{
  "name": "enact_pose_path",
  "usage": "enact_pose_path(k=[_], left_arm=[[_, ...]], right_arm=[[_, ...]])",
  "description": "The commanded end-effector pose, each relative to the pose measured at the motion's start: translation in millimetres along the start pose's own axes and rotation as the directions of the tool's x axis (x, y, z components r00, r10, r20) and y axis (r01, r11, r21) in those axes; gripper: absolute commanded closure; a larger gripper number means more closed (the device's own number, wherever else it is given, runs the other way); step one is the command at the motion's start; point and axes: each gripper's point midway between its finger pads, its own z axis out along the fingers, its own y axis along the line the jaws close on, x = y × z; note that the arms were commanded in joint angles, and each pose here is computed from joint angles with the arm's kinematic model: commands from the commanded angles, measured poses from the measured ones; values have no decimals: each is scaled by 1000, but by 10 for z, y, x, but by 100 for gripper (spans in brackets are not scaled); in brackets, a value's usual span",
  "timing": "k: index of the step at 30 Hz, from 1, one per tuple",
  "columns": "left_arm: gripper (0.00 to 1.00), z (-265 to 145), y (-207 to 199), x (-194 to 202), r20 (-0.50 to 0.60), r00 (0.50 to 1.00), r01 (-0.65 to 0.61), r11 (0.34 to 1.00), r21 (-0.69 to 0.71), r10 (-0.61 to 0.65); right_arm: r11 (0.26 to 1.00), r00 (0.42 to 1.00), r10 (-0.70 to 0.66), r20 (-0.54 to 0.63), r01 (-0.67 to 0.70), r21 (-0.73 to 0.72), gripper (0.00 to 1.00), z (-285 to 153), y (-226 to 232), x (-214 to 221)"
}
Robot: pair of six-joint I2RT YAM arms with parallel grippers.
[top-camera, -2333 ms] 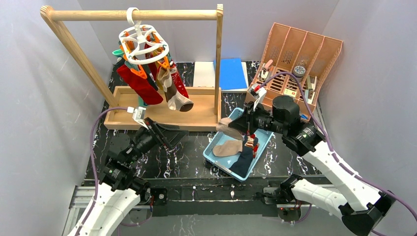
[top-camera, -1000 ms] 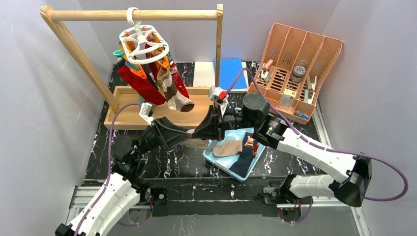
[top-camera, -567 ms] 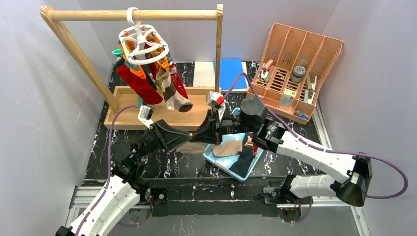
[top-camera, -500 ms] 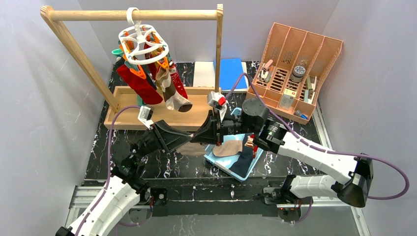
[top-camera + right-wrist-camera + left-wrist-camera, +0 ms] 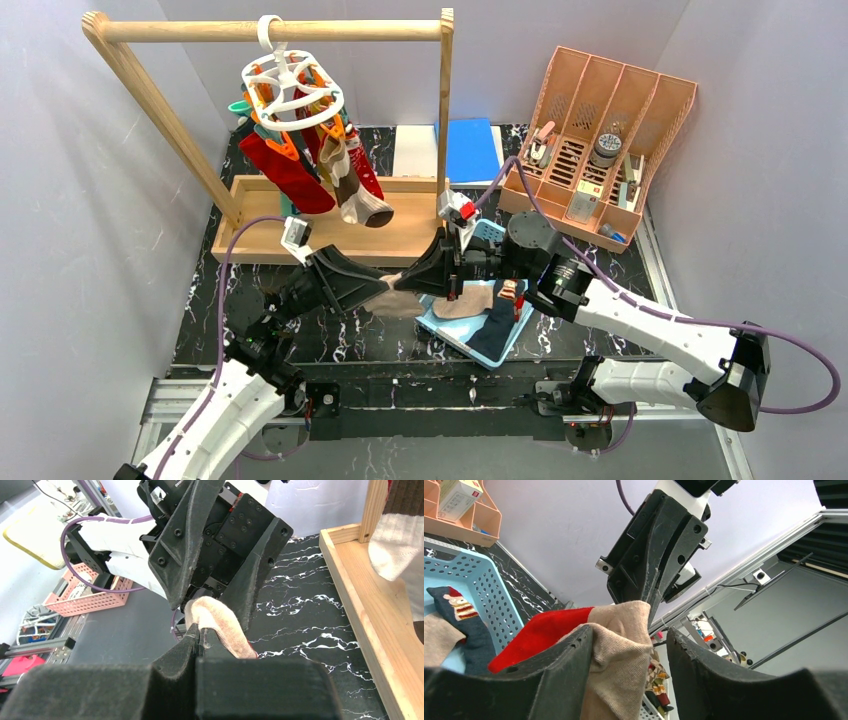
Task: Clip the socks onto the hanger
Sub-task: Pick up the sock from the bin.
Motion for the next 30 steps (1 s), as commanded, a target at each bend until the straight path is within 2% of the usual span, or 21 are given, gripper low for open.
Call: enact_pose_path(k=[1, 4, 6, 13, 14, 15, 17, 18, 19, 22, 24, 26, 30], left_arm=[[52, -27, -190, 29, -25, 997, -67, 996, 61, 68], [69, -55, -191, 59, -28, 996, -78, 995, 67, 80], [77, -66, -191, 79, -35, 996, -85, 994, 68, 87], [100, -71, -198, 63, -25, 989, -142, 987, 69, 144], [100, -68, -203, 40, -17, 985, -168, 984, 61, 169], [100, -64, -206, 12, -11, 980, -198, 979, 46, 199], [100, -64, -222, -57, -4, 956, -292, 956, 8, 293], [100, -74, -228, -89, -7, 935, -354, 935, -15, 354], [100, -90, -238, -123, -13, 896, -444, 896, -29, 444], [100, -171, -324, -124, -46, 766, -642, 767, -8, 641], [100, -230, -365, -96, -66, 649, -758, 651, 29, 758], [100, -303, -265, -31, -136, 541, -833, 551, 52, 830], [100, -475, 104, 96, -311, 280, -930, 337, 147, 908]], right_arm=[[999, 994, -42, 101, 42, 2, 99, -3, 56, -260], [999, 992, -41, 117, 40, 18, 99, 1, 24, -275], [999, 991, -44, 125, 41, 25, 99, -8, 16, -290], [1000, 994, -9, 109, 9, -6, 99, 8, 63, -252], [1000, 994, 9, 105, -9, -2, 99, 6, 66, -256], [999, 994, 32, 102, -32, 4, 92, -6, 72, -268], [995, 991, 88, 104, -91, 29, 56, -45, 90, -316], [992, 988, 116, 104, -121, 42, 43, -73, 100, -331], [988, 984, 139, 115, -146, 57, 34, -117, 119, -375], [964, 964, 225, 145, -241, 109, 15, -262, 168, -478], [932, 940, 296, 168, -323, 163, 12, -336, 141, -520], [884, 907, 369, 204, -410, 224, 11, -407, 85, -561], [783, 818, 505, 275, -568, 254, 10, -436, 7, -586]])
